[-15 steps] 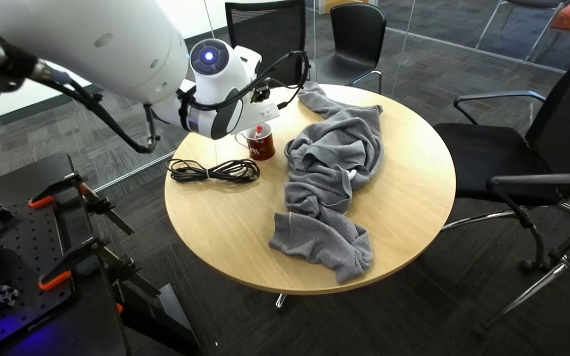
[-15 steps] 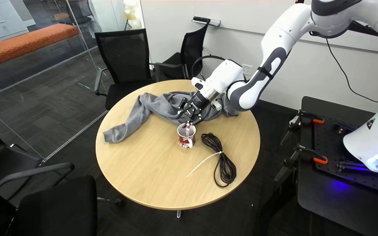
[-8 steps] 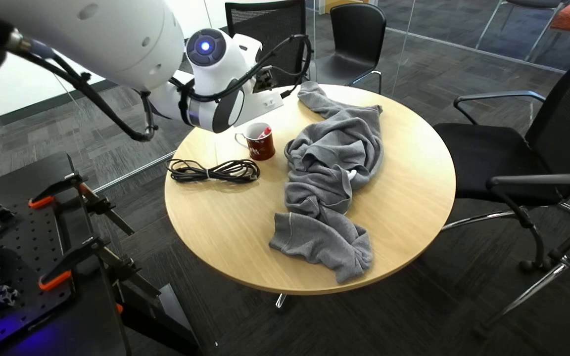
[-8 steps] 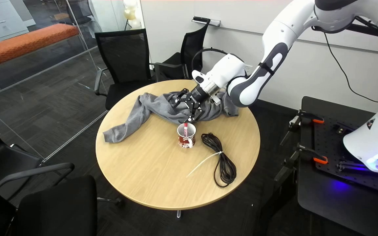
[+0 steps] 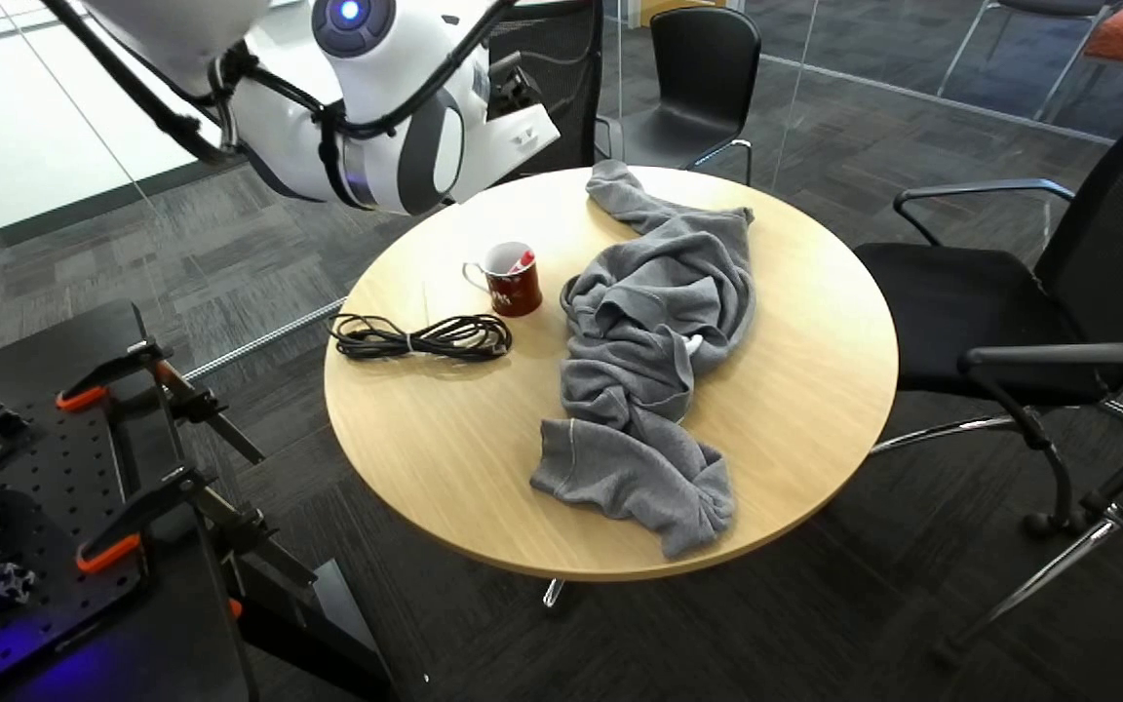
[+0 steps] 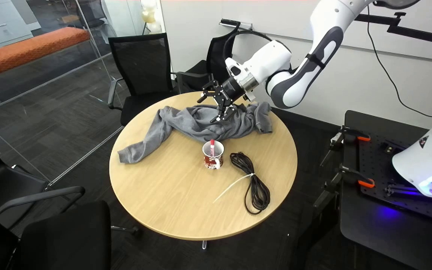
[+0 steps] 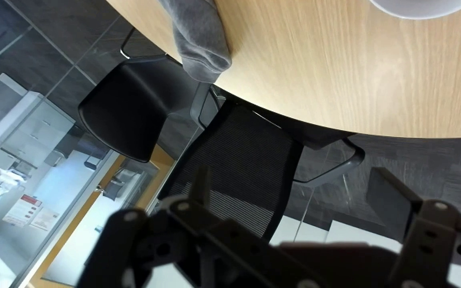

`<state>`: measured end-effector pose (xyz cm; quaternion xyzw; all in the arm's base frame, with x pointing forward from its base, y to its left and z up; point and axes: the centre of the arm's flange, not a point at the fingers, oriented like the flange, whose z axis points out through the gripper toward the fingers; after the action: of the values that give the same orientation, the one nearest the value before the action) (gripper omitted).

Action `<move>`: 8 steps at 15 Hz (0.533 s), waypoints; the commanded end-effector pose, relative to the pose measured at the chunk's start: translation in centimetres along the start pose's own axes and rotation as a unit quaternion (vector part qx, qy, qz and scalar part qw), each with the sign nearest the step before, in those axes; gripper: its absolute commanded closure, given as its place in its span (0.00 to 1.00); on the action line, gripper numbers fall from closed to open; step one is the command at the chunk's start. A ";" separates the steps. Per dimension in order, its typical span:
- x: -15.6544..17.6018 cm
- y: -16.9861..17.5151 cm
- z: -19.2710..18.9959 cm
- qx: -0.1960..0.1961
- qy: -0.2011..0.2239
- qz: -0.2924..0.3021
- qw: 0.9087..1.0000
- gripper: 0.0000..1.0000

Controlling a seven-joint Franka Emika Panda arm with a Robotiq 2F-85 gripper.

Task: Put the marker in the mug

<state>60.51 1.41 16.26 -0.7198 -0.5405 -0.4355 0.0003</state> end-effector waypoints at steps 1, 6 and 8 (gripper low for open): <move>3.8 -1.0 -3.8 -0.009 -0.038 -0.016 0.999 0.00; 8.4 -0.9 -6.8 -0.015 -0.094 0.009 0.995 0.00; 9.7 -0.9 -7.9 -0.023 -0.129 0.034 0.991 0.00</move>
<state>58.58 3.42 23.74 -0.7521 -0.5230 -0.3985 -0.0438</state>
